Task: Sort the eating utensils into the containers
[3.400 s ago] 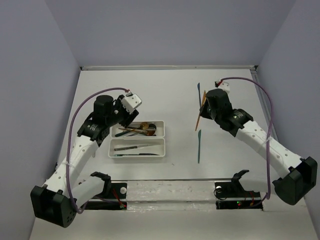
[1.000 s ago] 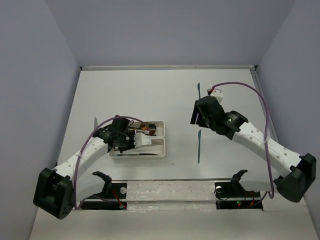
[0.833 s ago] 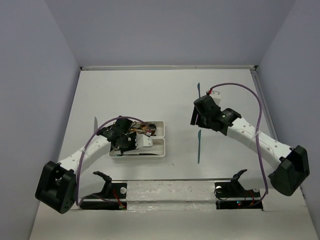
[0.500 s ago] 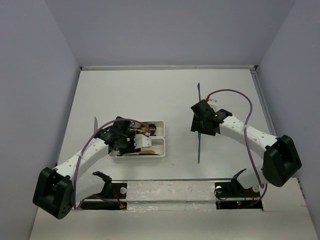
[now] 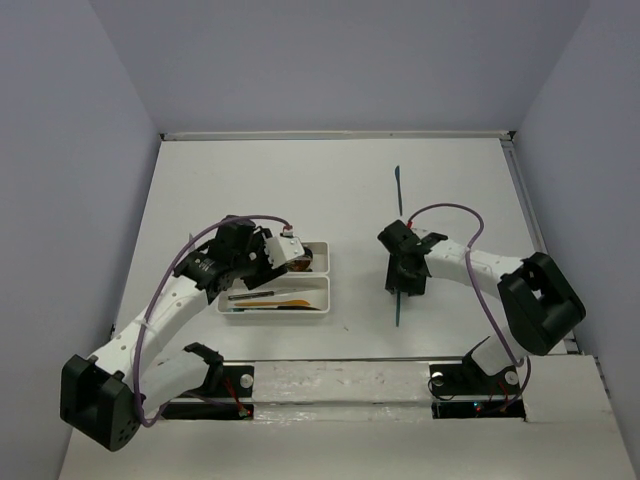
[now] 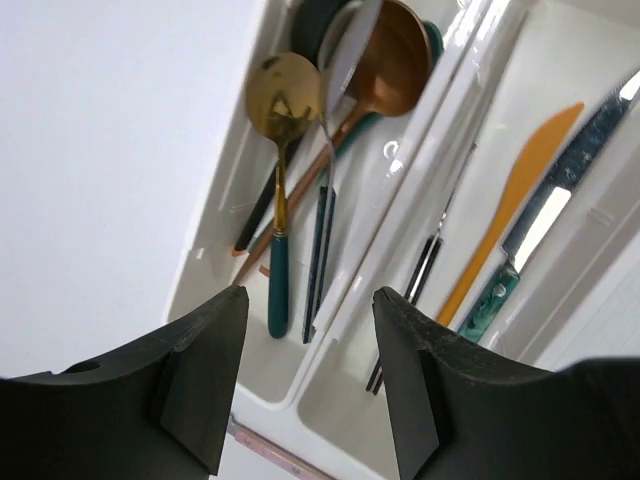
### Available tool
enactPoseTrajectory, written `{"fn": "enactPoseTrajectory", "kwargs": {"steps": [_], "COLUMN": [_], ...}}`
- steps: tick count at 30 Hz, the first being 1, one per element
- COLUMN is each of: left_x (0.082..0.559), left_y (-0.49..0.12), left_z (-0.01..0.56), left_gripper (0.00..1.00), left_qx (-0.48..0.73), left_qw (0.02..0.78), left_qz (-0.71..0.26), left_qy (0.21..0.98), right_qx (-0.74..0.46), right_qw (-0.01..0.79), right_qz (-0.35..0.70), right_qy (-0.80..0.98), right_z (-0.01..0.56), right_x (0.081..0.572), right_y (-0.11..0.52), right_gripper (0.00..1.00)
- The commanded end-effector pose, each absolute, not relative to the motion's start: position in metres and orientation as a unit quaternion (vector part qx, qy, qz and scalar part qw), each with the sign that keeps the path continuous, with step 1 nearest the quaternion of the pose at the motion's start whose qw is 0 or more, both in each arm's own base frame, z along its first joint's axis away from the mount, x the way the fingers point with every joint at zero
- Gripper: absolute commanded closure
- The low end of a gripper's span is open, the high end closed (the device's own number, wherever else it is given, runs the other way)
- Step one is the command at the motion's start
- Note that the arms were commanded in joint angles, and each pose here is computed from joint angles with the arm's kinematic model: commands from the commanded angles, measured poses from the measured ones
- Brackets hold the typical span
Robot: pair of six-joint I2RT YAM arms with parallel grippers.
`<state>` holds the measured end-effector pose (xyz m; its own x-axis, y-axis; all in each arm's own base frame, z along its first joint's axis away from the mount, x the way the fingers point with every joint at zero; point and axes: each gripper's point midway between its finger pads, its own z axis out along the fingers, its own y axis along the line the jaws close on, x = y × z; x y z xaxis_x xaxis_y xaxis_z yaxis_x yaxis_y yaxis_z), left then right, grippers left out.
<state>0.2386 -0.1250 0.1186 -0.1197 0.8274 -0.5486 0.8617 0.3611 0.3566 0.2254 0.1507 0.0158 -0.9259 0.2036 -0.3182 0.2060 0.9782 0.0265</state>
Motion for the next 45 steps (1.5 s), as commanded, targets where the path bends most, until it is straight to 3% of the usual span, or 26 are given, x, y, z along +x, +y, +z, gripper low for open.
{"fn": "enactPoseTrajectory", "kwargs": {"steps": [1,3,6,13,21,26,34,45], "left_x": [0.253,0.254,0.255,0.255,0.238,0.232,0.237,0.232], "left_y": [-0.131,-0.131,-0.129,-0.137,-0.192,-0.225,-0.255,-0.259], "left_z": [0.149,0.149,0.15,0.163,0.229,0.273,0.287,0.279], "left_gripper": [0.35,0.35,0.35,0.35,0.37,0.34,0.3,0.3], "left_qx": [0.504,0.5,0.497,0.484,0.485,0.454,0.415,0.424], "left_qw": [0.397,0.396,0.395,0.404,0.463,0.504,0.497,0.489], "left_qz": [-0.026,-0.027,-0.022,-0.043,-0.193,-0.294,-0.384,-0.398], "left_qy": [0.766,0.769,0.772,0.775,0.716,0.674,0.658,0.65], "right_qx": [0.105,0.1,0.098,0.103,0.114,0.098,0.044,0.009], "right_qw": [0.129,0.121,0.113,0.183,0.42,0.509,0.537,0.528], "right_qz": [0.003,0.002,-0.001,0.017,0.208,0.314,0.414,0.453], "right_qy": [0.986,0.988,0.989,0.978,0.876,0.796,0.734,0.718], "right_z": [-0.009,-0.013,-0.019,0.013,0.176,0.264,0.329,0.342], "right_x": [0.217,0.217,0.216,0.24,0.3,0.299,0.28,0.272], "right_y": [0.157,0.159,0.159,0.162,0.202,0.242,0.317,0.36], "right_gripper": [0.56,0.66,1.0,1.0,1.0,1.0,1.0,1.0]}}
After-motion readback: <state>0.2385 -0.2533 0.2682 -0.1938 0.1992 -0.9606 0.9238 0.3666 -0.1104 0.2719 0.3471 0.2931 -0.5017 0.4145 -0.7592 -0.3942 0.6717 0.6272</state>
